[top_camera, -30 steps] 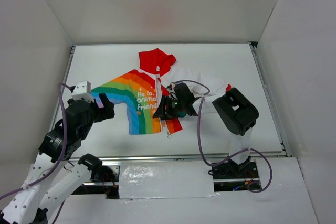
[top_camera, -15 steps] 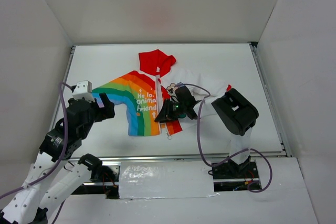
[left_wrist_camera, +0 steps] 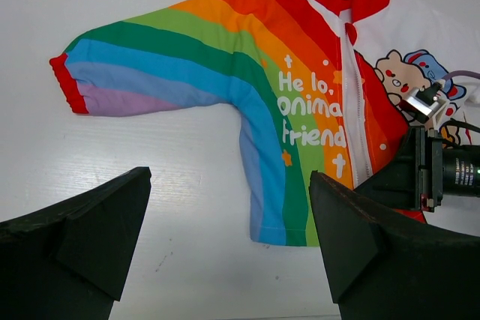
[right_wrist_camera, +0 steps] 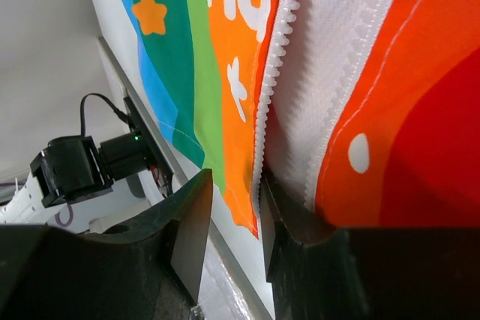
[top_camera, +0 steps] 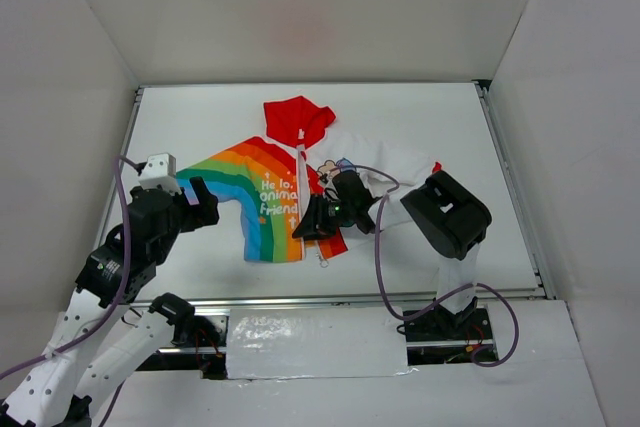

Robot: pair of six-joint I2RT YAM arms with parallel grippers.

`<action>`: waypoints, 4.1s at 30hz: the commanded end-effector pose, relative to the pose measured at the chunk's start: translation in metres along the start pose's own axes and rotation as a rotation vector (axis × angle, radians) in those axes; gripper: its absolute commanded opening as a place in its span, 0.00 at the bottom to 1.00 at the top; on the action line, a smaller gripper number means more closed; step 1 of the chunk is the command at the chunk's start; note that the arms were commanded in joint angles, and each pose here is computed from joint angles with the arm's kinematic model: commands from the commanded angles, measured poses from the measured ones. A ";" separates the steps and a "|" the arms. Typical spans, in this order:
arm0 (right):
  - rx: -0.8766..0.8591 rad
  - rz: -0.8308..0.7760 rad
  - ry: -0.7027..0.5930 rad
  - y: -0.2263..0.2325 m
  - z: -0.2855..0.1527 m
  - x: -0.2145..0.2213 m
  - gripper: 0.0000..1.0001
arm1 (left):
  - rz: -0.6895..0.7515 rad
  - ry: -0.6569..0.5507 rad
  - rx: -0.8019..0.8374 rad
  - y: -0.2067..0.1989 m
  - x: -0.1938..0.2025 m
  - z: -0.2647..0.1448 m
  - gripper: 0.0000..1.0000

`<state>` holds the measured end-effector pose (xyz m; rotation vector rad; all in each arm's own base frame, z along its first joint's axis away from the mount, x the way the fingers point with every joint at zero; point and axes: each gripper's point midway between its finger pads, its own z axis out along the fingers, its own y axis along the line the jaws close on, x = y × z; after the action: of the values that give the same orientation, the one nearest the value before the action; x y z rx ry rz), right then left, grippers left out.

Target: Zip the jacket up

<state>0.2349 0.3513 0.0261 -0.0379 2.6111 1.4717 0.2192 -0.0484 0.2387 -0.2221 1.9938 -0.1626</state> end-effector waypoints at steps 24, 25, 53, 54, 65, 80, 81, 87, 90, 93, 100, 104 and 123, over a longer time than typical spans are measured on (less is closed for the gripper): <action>-0.356 -0.146 -0.120 0.143 -0.045 -0.029 0.00 | -0.281 0.285 0.529 -0.097 0.076 -0.006 0.99; -0.367 -0.153 -0.109 0.146 -0.046 -0.028 0.00 | -0.315 0.264 0.592 -0.107 0.069 -0.009 0.99; -0.327 -0.226 -0.024 0.139 -0.033 -0.014 0.00 | -0.312 0.342 0.717 -0.123 0.113 0.010 0.75; -0.327 -0.223 -0.024 0.139 -0.033 -0.015 0.00 | -0.312 0.350 0.715 -0.123 0.115 0.011 0.74; -0.331 -0.222 -0.007 0.139 -0.028 -0.014 0.00 | -0.315 0.374 0.759 -0.131 0.125 0.020 0.61; -0.325 -0.219 0.003 0.140 -0.028 -0.012 0.00 | -0.307 0.379 0.772 -0.135 0.128 0.027 0.51; -0.323 -0.217 0.005 0.140 -0.028 -0.012 0.00 | -0.305 0.377 0.773 -0.135 0.128 0.027 0.49; -0.325 -0.215 0.006 0.141 -0.026 -0.013 0.00 | -0.304 0.376 0.770 -0.134 0.129 0.027 0.40; -0.324 -0.215 0.004 0.141 -0.026 -0.014 0.00 | -0.304 0.378 0.772 -0.134 0.131 0.027 0.39; -0.332 -0.217 0.004 0.144 -0.027 -0.015 0.00 | -0.306 0.381 0.780 -0.134 0.135 0.027 0.35; -0.334 -0.210 0.009 0.144 -0.027 -0.013 0.00 | -0.312 0.392 0.782 -0.134 0.139 0.029 0.00; -0.343 -0.208 0.012 0.144 -0.027 -0.012 0.07 | -0.323 0.369 0.797 -0.136 0.134 0.028 0.00; 0.573 -0.346 -0.231 -0.002 -0.106 0.019 0.57 | -0.507 0.333 0.654 -0.117 0.119 0.021 0.00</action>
<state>0.2105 0.3097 0.1144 -0.2019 2.4358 1.0404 0.1954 -0.1965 0.1460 -0.2188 2.0664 -1.2390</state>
